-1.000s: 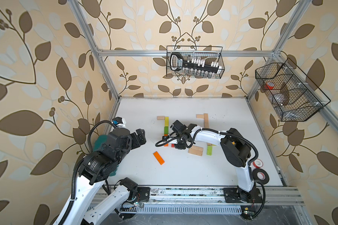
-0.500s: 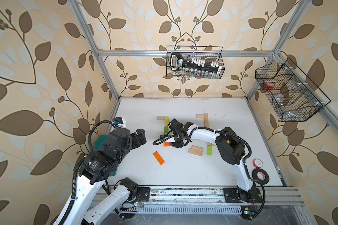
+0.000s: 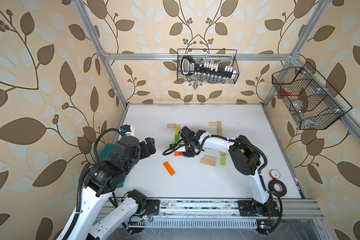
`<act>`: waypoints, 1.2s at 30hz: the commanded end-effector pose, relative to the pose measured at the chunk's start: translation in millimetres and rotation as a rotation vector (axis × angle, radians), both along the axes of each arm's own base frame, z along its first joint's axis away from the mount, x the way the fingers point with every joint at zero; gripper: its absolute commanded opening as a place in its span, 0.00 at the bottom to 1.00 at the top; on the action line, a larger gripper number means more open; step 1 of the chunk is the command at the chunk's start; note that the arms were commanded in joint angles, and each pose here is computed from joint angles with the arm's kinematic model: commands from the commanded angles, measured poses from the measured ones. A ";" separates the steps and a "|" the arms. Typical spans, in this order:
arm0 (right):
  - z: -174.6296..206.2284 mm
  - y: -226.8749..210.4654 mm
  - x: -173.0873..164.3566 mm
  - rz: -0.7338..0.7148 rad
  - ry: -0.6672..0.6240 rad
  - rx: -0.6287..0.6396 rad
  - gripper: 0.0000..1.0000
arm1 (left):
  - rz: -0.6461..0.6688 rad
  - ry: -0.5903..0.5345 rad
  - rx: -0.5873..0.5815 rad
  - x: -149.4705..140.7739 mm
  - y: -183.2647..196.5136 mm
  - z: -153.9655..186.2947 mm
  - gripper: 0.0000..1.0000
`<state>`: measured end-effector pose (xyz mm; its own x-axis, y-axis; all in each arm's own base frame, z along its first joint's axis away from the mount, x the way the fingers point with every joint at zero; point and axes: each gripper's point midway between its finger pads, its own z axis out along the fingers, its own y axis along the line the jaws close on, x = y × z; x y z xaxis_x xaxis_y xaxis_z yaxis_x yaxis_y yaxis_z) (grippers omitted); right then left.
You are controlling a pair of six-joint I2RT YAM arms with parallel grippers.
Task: Assemble a giraffe with building blocks
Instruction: Assemble the building block at the center of the board.
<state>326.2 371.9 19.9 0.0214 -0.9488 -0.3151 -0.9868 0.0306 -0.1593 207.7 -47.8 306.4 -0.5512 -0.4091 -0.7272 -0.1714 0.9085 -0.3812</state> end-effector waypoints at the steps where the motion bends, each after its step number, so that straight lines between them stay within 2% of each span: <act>1: -14.3 -8.6 -12.2 0.032 0.062 -0.054 0.29 | 0.013 -0.019 -0.003 3.0 1.4 1.7 0.94; 18: -15.7 -4.5 -7.7 0.013 0.065 -0.063 0.35 | 0.017 -0.031 0.015 3.5 4.1 5.3 0.94; 26: -2.0 -2.5 -4.4 0.004 0.038 -0.042 0.57 | 0.018 -0.030 0.011 1.8 4.7 4.9 0.94; 31: 11.5 -1.8 1.1 -0.022 0.006 -0.024 0.61 | 0.023 -0.032 0.004 -1.7 6.5 5.4 0.94; 36: 57.7 -1.3 10.4 -0.113 -0.069 0.071 0.63 | 0.026 -0.038 -0.004 -5.8 8.5 7.6 0.94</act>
